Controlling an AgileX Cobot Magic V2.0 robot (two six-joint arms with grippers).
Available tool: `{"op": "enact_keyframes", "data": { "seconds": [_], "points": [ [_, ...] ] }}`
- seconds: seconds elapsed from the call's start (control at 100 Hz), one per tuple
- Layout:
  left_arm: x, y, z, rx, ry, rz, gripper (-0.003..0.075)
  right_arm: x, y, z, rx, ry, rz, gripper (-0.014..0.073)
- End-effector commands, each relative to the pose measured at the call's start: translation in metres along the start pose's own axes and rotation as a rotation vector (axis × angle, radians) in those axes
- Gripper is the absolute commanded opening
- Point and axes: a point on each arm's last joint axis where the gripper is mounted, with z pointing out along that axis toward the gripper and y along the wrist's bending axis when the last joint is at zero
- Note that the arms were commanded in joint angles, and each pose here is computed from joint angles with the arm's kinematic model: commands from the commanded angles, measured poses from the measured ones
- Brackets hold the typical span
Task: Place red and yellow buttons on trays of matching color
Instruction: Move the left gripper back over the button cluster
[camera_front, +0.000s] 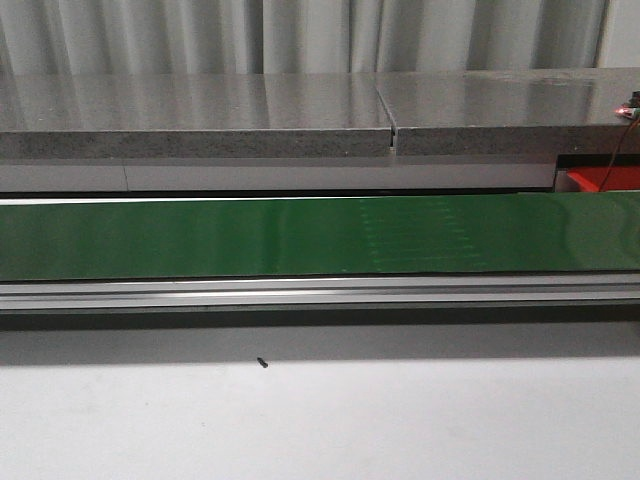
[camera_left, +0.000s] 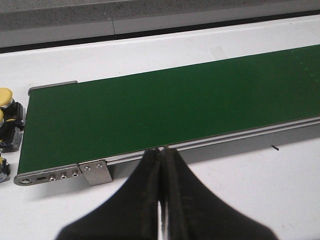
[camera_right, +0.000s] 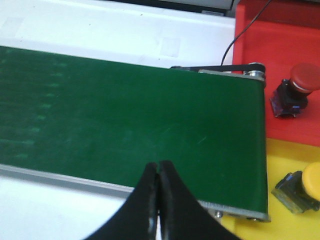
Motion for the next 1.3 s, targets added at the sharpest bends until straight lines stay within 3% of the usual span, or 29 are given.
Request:
{"op": "enact_keyframes", "data": {
  "seconds": [0.0, 0.38, 0.57, 0.89, 1.11, 1.29],
  "points": [
    [-0.013, 0.000, -0.004, -0.003, -0.089, -0.010, -0.0020, -0.003, 0.002, -0.017, 0.030, -0.134, 0.006, -0.0058],
    [-0.013, 0.000, -0.004, -0.006, -0.093, -0.009, -0.0020, 0.021, 0.014, -0.071, 0.038, -0.335, -0.025, -0.0058],
    [-0.022, 0.009, 0.000, -0.074, -0.120, -0.065, -0.0020, 0.022, 0.014, -0.074, 0.038, -0.345, -0.027, -0.0058],
    [-0.066, 0.036, 0.040, -0.161, -0.023, -0.114, -0.0020, 0.022, 0.014, -0.073, 0.037, -0.343, -0.027, -0.0058],
    [-0.091, 0.070, 0.071, -0.251, -0.003, -0.235, -0.0020, 0.022, 0.014, -0.073, 0.037, -0.343, -0.027, -0.0058],
    [-0.093, 0.117, 0.092, -0.355, 0.050, -0.390, -0.0020, 0.022, 0.014, -0.073, 0.037, -0.343, -0.027, -0.0058]
  ]
}}
